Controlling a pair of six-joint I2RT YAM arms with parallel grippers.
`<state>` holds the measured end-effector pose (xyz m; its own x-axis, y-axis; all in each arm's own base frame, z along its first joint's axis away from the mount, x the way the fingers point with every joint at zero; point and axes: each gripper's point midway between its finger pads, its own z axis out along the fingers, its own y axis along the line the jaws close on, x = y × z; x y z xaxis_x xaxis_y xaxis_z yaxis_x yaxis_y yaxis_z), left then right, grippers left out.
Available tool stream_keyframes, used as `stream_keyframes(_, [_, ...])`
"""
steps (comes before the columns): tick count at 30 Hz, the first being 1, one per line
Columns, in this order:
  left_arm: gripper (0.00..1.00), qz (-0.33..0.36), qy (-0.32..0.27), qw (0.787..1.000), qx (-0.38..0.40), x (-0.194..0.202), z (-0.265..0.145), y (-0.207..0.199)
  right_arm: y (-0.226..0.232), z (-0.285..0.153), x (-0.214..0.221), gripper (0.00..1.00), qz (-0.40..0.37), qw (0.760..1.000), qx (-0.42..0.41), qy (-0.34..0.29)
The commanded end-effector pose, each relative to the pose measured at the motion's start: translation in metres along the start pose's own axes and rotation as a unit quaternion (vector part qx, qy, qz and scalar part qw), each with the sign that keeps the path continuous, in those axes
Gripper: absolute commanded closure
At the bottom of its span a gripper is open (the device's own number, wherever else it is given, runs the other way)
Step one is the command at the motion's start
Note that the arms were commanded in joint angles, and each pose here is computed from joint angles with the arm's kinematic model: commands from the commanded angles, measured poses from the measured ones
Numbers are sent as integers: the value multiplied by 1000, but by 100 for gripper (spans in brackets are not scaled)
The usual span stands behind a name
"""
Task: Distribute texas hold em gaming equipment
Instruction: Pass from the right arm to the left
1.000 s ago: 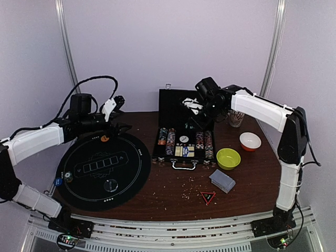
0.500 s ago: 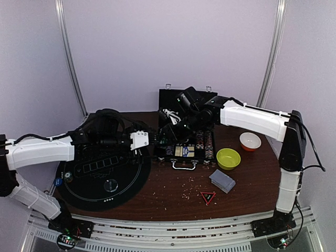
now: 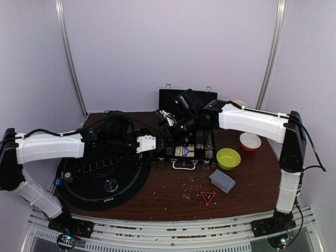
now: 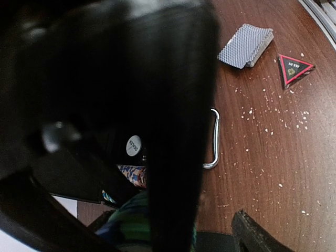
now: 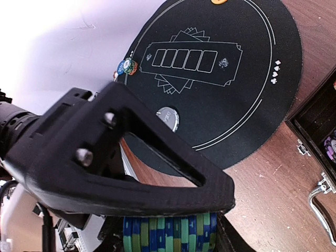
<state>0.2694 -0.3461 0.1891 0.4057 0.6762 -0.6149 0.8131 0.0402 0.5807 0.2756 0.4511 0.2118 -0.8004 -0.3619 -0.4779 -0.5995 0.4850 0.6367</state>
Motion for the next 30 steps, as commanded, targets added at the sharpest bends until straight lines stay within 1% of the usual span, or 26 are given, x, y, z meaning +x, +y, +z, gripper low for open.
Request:
stream_keyframes(1, [25,-31,-30,999,-1,-12,-4,16,30,-18,-15,100,-20,998,-44,-27])
stream_keyframes(3, [28,-39,-44,998,7,-18,-6,17,30,-18,-15,100,-18,998,-44,-28])
stream_keyframes(7, [29,-59,-69,996,-7,-23,-14,28,30,-17,-17,100,-11,998,-47,-31])
stream_keyframes(12, [40,-58,-73,995,-21,-20,-18,34,33,-18,-23,100,-10,998,-52,-42])
stream_keyframes(16, [40,-58,-71,996,-16,-18,-17,32,35,-19,-25,100,-11,997,-53,-46])
stream_keyframes(20, [44,-59,-54,996,-29,-12,-13,37,35,-19,-26,100,-9,997,-53,-48])
stream_keyframes(30, [43,-56,-56,997,-26,-12,-13,36,34,-19,-30,100,-7,997,-56,-56])
